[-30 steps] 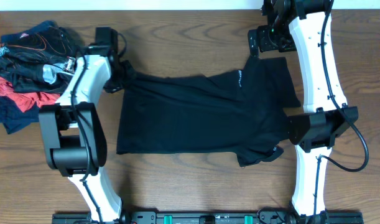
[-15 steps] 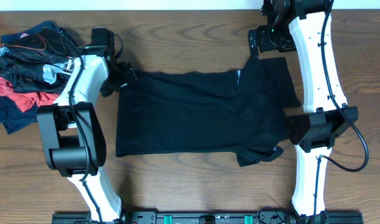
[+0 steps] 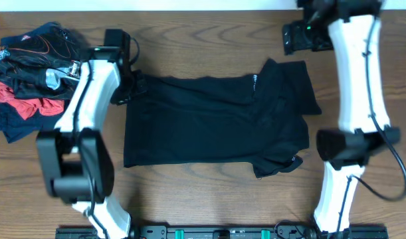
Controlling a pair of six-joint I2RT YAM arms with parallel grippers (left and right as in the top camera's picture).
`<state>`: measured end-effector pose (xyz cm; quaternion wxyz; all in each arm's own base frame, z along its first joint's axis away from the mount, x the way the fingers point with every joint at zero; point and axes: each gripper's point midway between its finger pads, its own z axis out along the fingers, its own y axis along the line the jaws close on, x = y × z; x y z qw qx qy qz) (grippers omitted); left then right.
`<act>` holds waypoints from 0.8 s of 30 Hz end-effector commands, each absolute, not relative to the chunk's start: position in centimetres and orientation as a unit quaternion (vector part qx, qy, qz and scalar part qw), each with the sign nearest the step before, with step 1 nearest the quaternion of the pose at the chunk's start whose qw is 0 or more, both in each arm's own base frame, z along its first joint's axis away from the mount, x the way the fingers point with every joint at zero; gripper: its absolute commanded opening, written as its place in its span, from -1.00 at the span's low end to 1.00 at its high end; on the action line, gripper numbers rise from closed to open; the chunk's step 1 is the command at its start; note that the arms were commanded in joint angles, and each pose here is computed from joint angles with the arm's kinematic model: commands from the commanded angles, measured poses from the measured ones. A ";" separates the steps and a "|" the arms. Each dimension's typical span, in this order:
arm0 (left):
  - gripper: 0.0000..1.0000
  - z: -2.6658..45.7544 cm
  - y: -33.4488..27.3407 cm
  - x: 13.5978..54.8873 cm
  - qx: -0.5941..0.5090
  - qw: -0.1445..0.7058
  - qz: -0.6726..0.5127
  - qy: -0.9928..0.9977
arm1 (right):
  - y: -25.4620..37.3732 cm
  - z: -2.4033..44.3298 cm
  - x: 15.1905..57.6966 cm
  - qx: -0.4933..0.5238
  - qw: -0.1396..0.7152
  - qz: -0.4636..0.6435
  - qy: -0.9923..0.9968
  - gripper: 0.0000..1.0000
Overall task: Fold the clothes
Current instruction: 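Move both grippers to the shirt's bottom hem corners and grasp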
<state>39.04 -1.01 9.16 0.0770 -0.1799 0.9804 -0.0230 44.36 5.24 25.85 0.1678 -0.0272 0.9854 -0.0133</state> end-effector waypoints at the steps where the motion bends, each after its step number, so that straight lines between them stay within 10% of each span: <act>1: -0.77 12.4 -0.1 38.2 -0.184 0.105 -0.006 0.977 | 4.5 30.6 41.6 -0.010 0.216 -0.013 0.976 0.86; 24: -0.75 7.9 -0.9 25.8 -0.211 0.030 0.007 0.977 | 6.7 10.7 24.3 0.019 -0.014 0.007 1.000 0.98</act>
